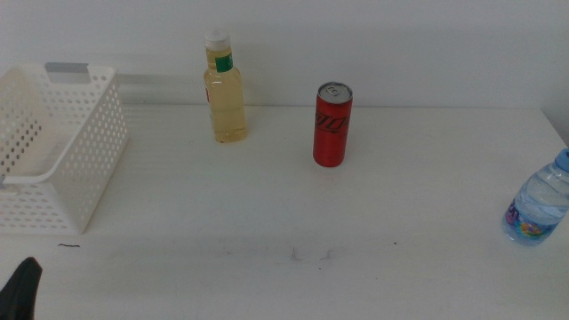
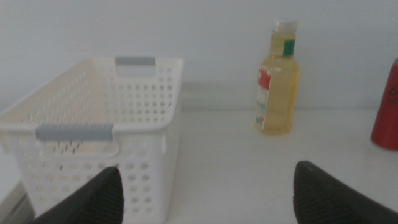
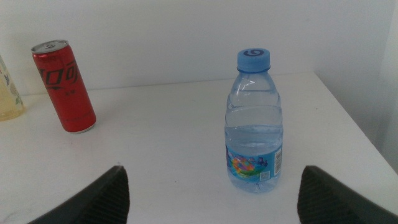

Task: Use arms to grab the bottles and put them into the dustbin to the left of the table.

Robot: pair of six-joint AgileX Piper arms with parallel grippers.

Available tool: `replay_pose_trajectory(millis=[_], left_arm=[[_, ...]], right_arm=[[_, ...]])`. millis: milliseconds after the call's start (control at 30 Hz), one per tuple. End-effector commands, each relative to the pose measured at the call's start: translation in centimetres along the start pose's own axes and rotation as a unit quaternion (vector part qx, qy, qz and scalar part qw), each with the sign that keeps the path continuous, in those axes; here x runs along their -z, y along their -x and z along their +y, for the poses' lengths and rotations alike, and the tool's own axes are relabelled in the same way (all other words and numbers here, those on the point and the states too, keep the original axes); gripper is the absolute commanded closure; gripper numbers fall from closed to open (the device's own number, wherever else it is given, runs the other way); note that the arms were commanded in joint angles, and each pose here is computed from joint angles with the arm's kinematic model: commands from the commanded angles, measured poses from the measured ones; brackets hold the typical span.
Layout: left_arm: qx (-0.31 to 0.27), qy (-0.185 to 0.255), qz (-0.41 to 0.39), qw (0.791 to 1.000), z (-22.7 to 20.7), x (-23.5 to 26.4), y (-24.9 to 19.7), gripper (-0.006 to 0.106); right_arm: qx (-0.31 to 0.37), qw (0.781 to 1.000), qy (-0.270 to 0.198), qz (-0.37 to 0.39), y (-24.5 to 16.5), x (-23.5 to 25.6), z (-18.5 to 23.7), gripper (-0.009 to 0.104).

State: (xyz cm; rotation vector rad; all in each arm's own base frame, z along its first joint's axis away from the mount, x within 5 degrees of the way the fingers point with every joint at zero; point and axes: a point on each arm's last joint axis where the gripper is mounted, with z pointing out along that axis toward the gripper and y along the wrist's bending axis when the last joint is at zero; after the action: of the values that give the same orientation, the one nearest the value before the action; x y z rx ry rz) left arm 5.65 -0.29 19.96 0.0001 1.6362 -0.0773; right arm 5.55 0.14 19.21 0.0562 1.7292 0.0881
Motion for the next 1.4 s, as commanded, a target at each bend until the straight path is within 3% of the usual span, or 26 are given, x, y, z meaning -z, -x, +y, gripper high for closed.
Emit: replay_pose_trajectory(millis=[0,233,567,933,1133,1367], left_arm=[[0.001,-0.010,-0.025,1.000,-0.1,-0.2,0.5,0.007],[-0.007,-0.120,-0.024,0.993,-2.7,-5.4,1.1,0.007],[-0.048,-0.242,0.006,0.969,-7.4,-12.4,-2.0,0.007],[-0.015,-0.283,0.014,0.959,-11.2,-21.2,-2.0,0.007],[-0.041,-0.316,0.031,0.948,-13.1,-24.7,-1.3,0.007],[-0.014,-0.305,0.067,0.950,-15.9,-27.5,-2.2,0.007]], right_arm=[[0.006,1.000,-0.002,-0.005,0.0,0.0,0.0,0.014],[0.006,1.000,-0.002,-0.005,0.0,0.0,0.0,0.014],[0.006,1.000,-0.002,-0.005,0.0,0.0,0.0,0.014],[0.006,1.000,-0.002,-0.005,0.0,0.0,0.0,0.014],[0.006,1.000,-0.002,-0.005,0.0,0.0,0.0,0.014],[0.006,1.000,-0.002,-0.005,0.0,0.0,0.0,0.014]])
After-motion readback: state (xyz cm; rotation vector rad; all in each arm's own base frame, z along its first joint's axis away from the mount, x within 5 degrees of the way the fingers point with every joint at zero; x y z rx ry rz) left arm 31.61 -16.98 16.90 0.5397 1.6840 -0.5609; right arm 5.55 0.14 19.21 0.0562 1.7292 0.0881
